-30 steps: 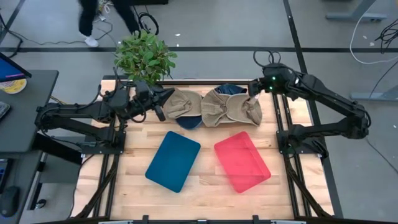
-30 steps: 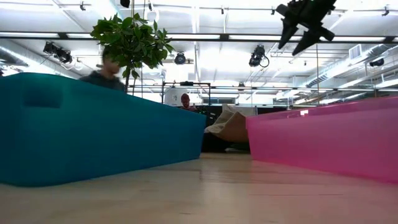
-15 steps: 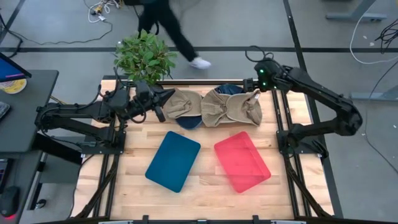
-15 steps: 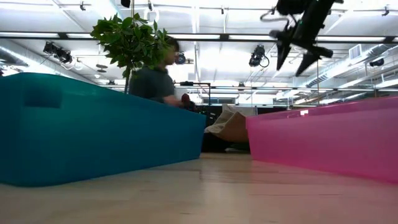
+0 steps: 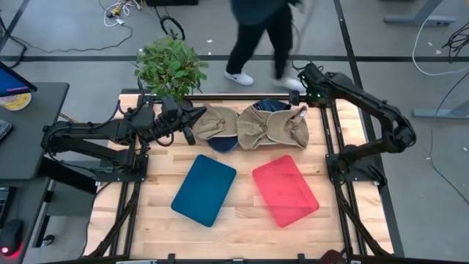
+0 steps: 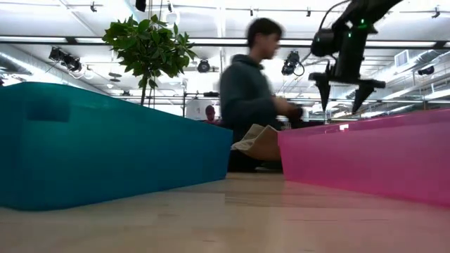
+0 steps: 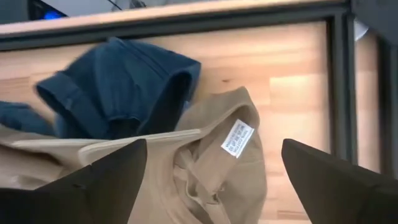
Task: Pick & Place hat
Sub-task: Put the brown cap into the blue bin
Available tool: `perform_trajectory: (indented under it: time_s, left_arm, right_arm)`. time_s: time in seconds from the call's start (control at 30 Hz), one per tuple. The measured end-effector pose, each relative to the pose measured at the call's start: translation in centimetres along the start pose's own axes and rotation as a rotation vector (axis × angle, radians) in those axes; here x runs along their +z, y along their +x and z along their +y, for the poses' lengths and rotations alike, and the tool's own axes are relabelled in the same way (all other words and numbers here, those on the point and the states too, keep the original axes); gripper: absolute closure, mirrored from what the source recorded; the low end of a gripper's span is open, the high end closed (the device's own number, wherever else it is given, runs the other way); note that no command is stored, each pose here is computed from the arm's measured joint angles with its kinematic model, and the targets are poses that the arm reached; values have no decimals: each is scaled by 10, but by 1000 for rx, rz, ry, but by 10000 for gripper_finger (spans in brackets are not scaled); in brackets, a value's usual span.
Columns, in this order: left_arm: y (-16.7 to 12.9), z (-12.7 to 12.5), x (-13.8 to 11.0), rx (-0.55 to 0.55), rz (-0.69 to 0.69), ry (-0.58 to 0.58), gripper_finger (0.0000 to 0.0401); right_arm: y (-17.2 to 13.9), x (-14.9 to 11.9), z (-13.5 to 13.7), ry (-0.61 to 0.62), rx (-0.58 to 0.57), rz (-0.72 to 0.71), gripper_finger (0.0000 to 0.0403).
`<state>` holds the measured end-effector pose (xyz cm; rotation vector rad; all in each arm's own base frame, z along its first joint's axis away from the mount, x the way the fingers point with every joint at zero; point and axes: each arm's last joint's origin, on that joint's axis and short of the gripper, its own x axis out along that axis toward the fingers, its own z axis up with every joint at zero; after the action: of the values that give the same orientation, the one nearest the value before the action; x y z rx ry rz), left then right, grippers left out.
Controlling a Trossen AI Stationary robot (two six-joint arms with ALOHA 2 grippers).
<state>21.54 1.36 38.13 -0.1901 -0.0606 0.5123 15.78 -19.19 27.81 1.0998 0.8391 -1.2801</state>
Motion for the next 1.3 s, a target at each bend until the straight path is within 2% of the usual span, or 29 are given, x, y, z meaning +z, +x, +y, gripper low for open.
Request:
perform_trajectory:
  time_s: [0.13, 0.4, 0.57, 0.7, 0.9, 1.03, 1.23, 1.3]
  left_arm:
    - [0, 0, 0, 0, 0, 0, 398]
    - [0, 0, 0, 0, 0, -1, 398]
    - [0, 0, 0, 0, 0, -1, 398]
    - [0, 0, 0, 0, 0, -8, 398]
    - [0, 0, 0, 0, 0, -8, 398]
    - [0, 0, 0, 0, 0, -7, 398]
    - [0, 0, 0, 0, 0, -7, 398]
    - [0, 0, 0, 0, 1, -6, 398]
  right_arm:
    - [25, -1, -10, 79, 33, 52, 23]
    - [69, -10, -23, 287, 212, 111, 21]
    - [85, -21, -30, 341, 217, 132, 23]
    - [89, -23, -31, 340, 238, 138, 46]
    - [89, -20, -28, 333, 278, 106, 136]
    - [89, -18, -27, 323, 296, 86, 223]
    - [88, -16, -26, 282, 307, 63, 375]
    - [85, -15, -25, 265, 327, 47, 390]
